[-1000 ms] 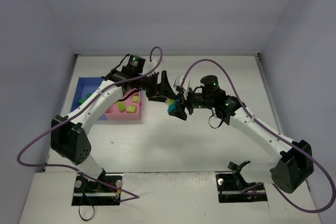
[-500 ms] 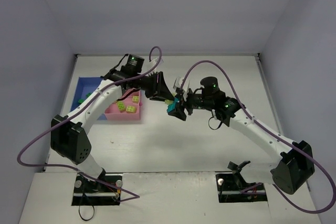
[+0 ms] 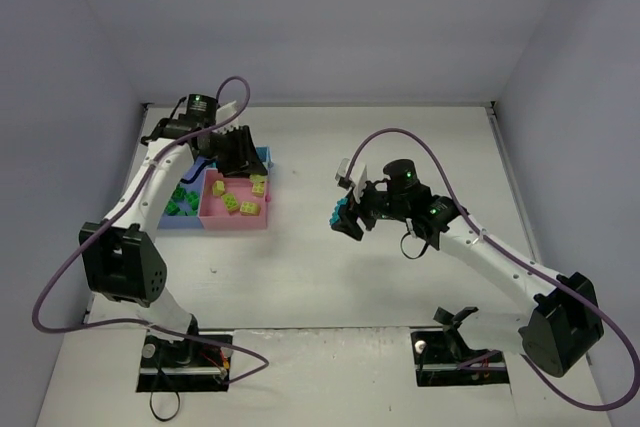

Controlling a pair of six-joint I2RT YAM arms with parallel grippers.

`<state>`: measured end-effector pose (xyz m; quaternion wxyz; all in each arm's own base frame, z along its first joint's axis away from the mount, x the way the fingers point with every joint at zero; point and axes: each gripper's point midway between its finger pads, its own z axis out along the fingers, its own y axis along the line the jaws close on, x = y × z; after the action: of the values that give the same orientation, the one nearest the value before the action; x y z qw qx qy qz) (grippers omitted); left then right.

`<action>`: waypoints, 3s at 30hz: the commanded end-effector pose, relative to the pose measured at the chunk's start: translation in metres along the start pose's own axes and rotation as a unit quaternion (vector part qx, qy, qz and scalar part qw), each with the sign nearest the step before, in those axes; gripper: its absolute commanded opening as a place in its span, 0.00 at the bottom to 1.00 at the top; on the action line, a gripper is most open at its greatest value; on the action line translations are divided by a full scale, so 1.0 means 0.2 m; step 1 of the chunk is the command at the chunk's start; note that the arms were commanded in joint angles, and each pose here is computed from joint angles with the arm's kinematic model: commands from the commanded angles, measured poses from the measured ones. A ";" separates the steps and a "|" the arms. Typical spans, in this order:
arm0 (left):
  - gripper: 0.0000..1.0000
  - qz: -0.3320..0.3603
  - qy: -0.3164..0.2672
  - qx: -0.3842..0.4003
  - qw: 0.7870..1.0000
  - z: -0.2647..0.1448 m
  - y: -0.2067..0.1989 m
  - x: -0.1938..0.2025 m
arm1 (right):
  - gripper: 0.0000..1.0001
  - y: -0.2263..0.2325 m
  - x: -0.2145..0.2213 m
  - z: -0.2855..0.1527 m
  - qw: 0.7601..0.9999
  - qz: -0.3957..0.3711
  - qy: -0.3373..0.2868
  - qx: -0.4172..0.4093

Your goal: Sort the legos into containers by color

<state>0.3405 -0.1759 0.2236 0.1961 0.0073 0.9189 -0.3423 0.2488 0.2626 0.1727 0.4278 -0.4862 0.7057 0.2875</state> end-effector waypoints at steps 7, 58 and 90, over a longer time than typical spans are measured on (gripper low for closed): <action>0.58 -0.009 -0.013 -0.251 0.968 0.15 0.57 -0.06 | 0.07 -0.02 -0.16 -0.04 0.999 -0.011 -0.047 0.013; 0.02 0.125 0.051 0.109 0.985 0.20 -0.71 0.38 | 0.37 0.01 -0.38 -0.04 0.996 -0.036 -0.084 -0.016; 0.10 0.533 -0.011 -0.336 0.776 0.13 0.53 -0.76 | 0.89 -0.07 -0.16 -0.19 0.987 0.108 -0.061 0.100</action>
<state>0.4781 -0.1027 0.1470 0.2867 0.4048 0.8618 0.1062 0.2542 0.2342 0.1965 0.4578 -0.3483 0.7733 0.2666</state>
